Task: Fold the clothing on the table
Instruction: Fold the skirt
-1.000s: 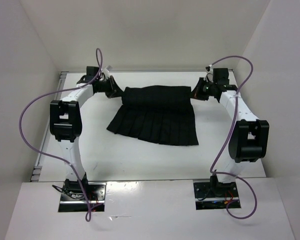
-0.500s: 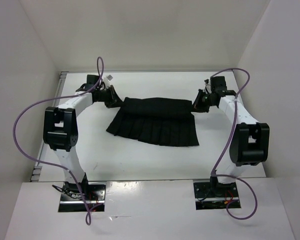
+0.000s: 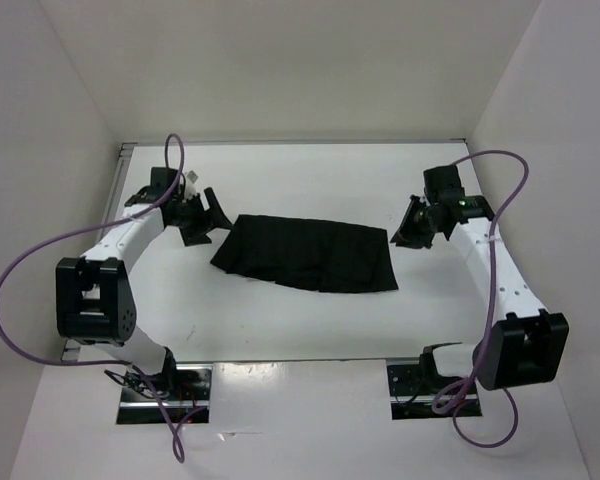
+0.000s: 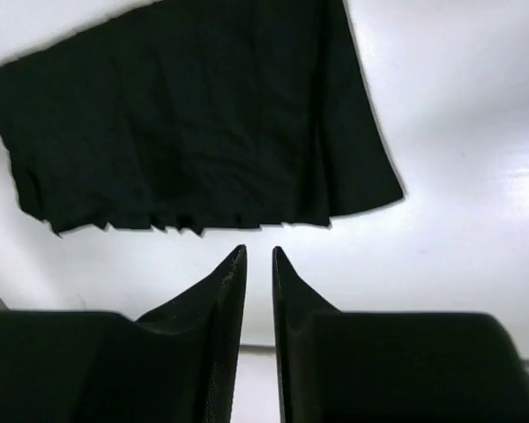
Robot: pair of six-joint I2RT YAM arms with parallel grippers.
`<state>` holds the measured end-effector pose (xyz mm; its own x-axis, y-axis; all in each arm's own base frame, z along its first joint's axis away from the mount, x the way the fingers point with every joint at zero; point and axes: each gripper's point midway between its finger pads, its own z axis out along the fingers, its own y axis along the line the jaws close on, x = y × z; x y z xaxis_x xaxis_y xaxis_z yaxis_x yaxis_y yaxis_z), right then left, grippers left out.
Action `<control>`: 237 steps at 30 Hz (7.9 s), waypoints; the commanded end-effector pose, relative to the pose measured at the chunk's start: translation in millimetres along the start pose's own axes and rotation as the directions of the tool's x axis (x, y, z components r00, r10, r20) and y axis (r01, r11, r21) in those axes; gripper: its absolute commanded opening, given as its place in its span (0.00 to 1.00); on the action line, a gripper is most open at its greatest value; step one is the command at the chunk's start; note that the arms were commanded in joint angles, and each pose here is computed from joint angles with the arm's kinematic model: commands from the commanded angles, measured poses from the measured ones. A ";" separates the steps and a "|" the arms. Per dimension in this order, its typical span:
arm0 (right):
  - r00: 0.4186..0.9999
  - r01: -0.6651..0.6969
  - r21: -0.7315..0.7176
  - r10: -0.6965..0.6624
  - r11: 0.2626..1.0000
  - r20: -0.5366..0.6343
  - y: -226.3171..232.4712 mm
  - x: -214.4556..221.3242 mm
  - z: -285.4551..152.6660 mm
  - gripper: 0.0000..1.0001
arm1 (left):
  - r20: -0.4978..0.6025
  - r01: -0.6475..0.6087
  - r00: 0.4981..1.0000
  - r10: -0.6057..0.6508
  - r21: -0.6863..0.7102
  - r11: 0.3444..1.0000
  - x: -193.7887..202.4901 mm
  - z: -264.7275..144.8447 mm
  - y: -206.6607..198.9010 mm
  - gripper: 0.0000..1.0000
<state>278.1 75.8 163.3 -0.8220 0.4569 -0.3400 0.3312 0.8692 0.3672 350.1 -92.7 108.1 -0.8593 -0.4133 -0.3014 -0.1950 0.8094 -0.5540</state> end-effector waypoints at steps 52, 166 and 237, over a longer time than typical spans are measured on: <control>0.983 0.161 -0.107 -0.170 0.981 -0.076 117.6 12.1 109.7 0.21 | -0.258 -0.025 0.964 0.067 0.164 0.986 51.4 100.7 -30.1 0.00; 0.991 0.035 -0.263 -0.068 0.964 -0.114 116.2 31.2 63.0 0.36 | -0.140 -0.325 0.921 0.364 0.240 0.915 52.9 17.1 -156.9 0.00; 0.975 0.072 0.086 -0.052 0.994 -0.217 43.4 75.7 143.3 0.49 | 0.147 -0.270 0.955 0.257 0.071 0.960 -23.8 -17.8 -92.7 0.49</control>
<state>294.9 179.0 32.1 -0.9265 0.3471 -0.1451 0.2970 0.9117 0.2840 377.9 -149.2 168.0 -0.8224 -0.2550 -0.5085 0.0351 0.8695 -0.4927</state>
